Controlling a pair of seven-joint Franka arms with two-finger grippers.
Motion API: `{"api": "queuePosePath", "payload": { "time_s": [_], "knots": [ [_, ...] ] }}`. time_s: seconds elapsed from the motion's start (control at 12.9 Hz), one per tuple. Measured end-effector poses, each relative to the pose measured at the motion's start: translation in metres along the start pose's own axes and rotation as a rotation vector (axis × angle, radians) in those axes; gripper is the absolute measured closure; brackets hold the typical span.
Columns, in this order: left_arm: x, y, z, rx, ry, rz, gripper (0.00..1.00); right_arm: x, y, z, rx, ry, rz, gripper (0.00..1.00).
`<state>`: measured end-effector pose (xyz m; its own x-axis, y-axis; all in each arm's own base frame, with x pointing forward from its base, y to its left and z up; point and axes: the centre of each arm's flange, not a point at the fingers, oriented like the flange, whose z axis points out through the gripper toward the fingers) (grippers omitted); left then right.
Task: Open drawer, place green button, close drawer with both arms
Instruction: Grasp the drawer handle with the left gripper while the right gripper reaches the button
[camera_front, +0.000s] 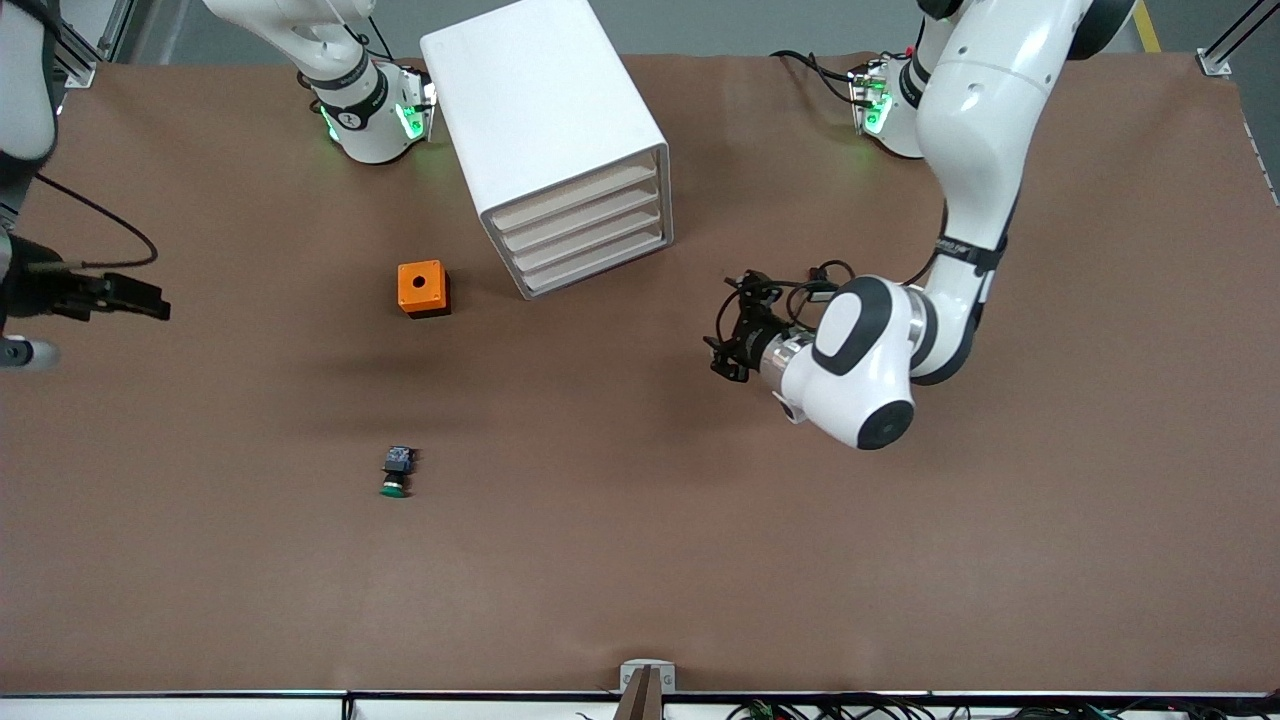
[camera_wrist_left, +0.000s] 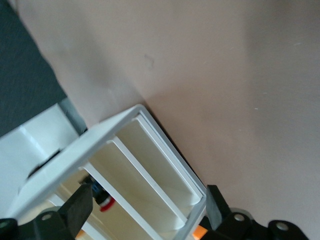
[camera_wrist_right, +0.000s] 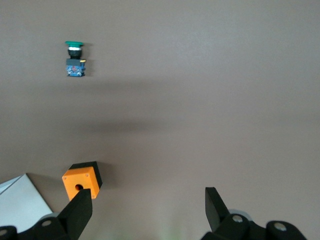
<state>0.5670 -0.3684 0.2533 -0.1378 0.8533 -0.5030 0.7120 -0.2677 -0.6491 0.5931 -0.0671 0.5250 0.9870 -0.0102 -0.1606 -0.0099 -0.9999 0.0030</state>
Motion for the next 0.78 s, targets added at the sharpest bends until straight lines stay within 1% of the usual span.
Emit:
{"api": "queuePosePath", "payload": {
  "time_s": [0.08, 0.16, 0.31, 0.47, 0.54, 0.78],
  "knots": [
    [0.001, 0.009, 0.014, 0.030, -0.038, -0.063, 0.00, 0.005, 0.000, 0.005, -0.002, 0.004, 0.000, 0.00],
    [0.004, 0.017, 0.026, 0.059, -0.075, -0.128, 0.00, 0.008, -0.002, 0.006, -0.004, 0.019, -0.003, 0.00],
    [0.010, 0.031, 0.047, 0.111, -0.119, -0.245, 0.00, 0.016, -0.010, 0.023, -0.005, 0.056, -0.003, 0.00],
    [0.010, 0.039, 0.074, 0.168, -0.133, -0.333, 0.00, 0.024, -0.034, 0.058, -0.007, 0.080, 0.050, 0.00],
    [0.009, 0.041, 0.088, 0.195, -0.128, -0.364, 0.00, 0.027, -0.053, 0.073, -0.009, 0.089, 0.073, 0.00],
    [-0.006, 0.040, 0.137, 0.266, -0.103, -0.393, 0.00, 0.033, -0.100, 0.105, -0.008, 0.116, 0.102, 0.00]
  ]
}}
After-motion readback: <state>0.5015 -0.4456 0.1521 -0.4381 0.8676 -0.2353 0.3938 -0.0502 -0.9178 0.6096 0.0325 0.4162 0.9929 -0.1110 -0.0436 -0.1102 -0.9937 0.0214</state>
